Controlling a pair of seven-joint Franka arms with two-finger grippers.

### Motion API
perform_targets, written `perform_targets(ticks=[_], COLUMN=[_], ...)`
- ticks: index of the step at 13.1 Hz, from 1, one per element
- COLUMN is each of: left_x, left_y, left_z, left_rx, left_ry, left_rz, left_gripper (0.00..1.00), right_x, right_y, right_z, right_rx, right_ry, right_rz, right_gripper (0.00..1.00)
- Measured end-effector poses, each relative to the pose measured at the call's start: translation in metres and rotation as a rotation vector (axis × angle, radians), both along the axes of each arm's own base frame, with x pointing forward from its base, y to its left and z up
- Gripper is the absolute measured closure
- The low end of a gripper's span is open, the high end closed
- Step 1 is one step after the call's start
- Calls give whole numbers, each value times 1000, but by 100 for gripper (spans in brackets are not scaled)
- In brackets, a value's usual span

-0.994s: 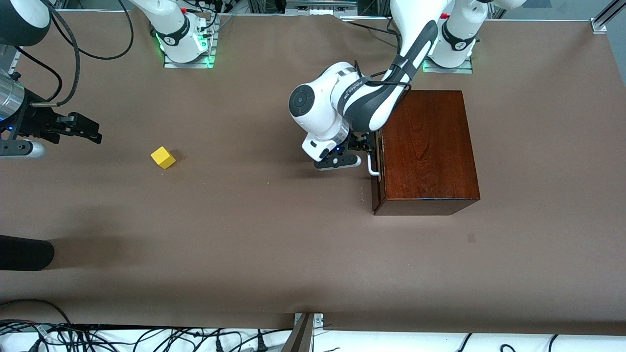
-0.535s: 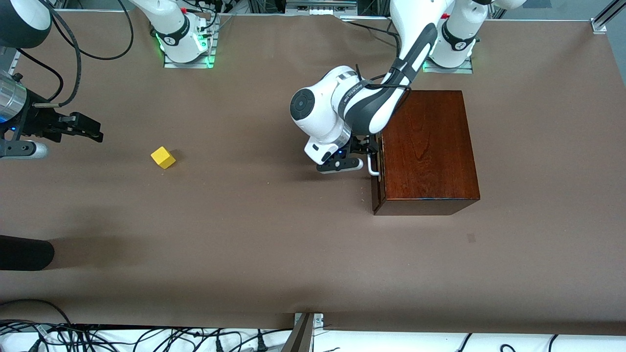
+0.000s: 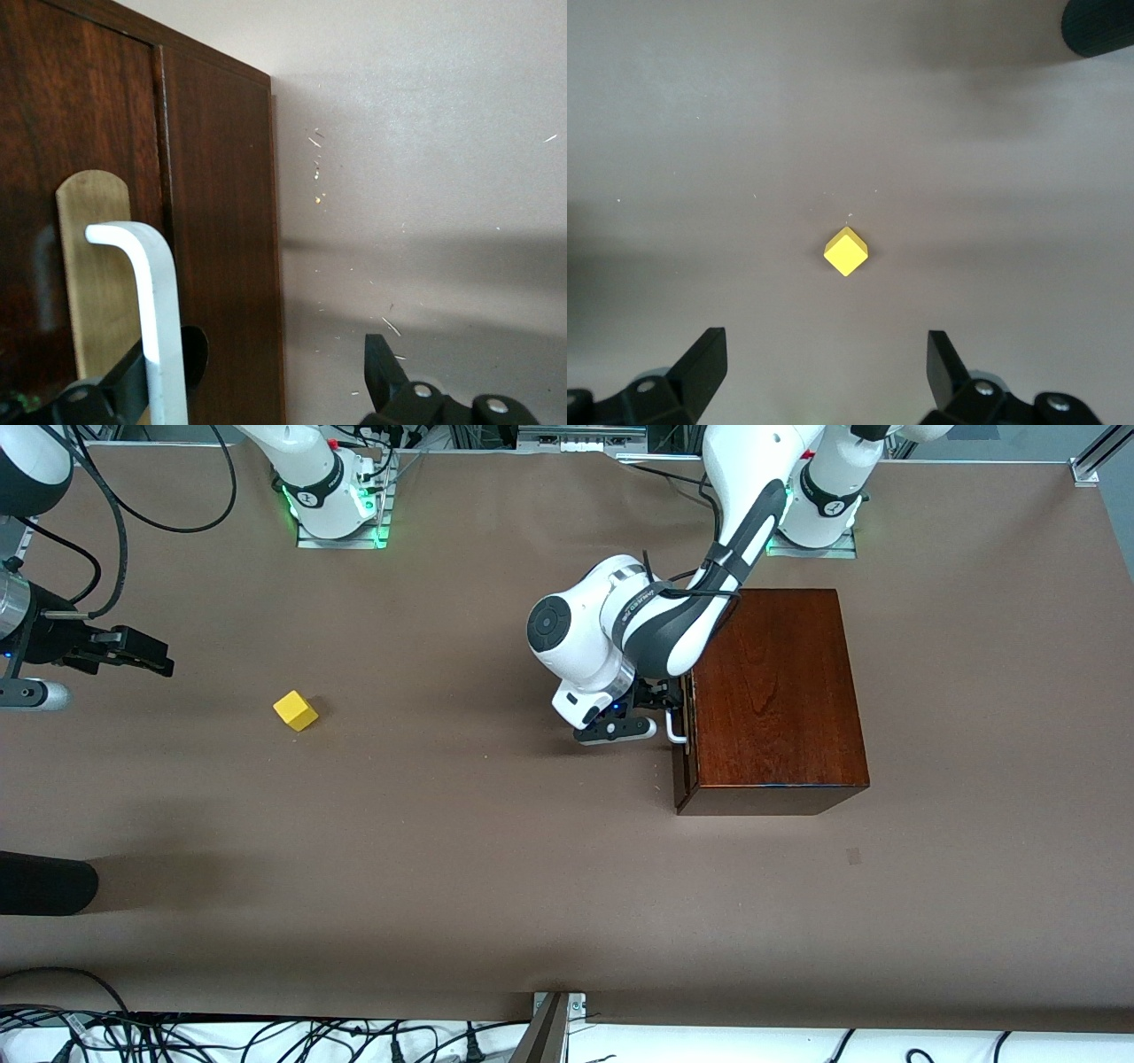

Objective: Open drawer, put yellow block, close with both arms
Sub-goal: 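Pull the drawer open with the left gripper while the right gripper reaches the cube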

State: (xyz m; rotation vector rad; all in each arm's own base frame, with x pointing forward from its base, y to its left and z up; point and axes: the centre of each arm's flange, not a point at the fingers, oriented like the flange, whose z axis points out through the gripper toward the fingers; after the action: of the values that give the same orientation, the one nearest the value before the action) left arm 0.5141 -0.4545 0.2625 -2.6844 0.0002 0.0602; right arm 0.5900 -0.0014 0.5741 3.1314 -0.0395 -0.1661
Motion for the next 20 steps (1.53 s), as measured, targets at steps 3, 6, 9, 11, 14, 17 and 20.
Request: perform_targets(ticks=[3, 6, 9, 11, 14, 17, 20], left_x=[2, 3, 1, -1, -4, -6, -8], left_y=[-3, -12, -21, -28, -42, -56, -66], left_z=[1, 2, 4, 4, 7, 8, 6], left_rx=[-25, -84, -119, -142, -175, -200, -202], left_ry=[-12, -40, -66, -87, -103, -110, -116], left_rz=[5, 24, 31, 30, 21, 15, 14], left_gripper=[0, 0, 0, 0, 0, 0, 0], right_x=[-1, -2, -5, -15, -42, -66, -86], right_y=[-1, 1, 8, 13, 27, 31, 29], right_z=[-5, -25, -56, -79, -105, -136, -179], right_rx=[0, 0, 3, 10, 25, 39, 46], right_ry=[13, 44, 54, 29, 2, -42, -81], right_rz=[-3, 1, 15, 49, 154, 306, 456], right_gripper=[0, 0, 0, 0, 0, 0, 0])
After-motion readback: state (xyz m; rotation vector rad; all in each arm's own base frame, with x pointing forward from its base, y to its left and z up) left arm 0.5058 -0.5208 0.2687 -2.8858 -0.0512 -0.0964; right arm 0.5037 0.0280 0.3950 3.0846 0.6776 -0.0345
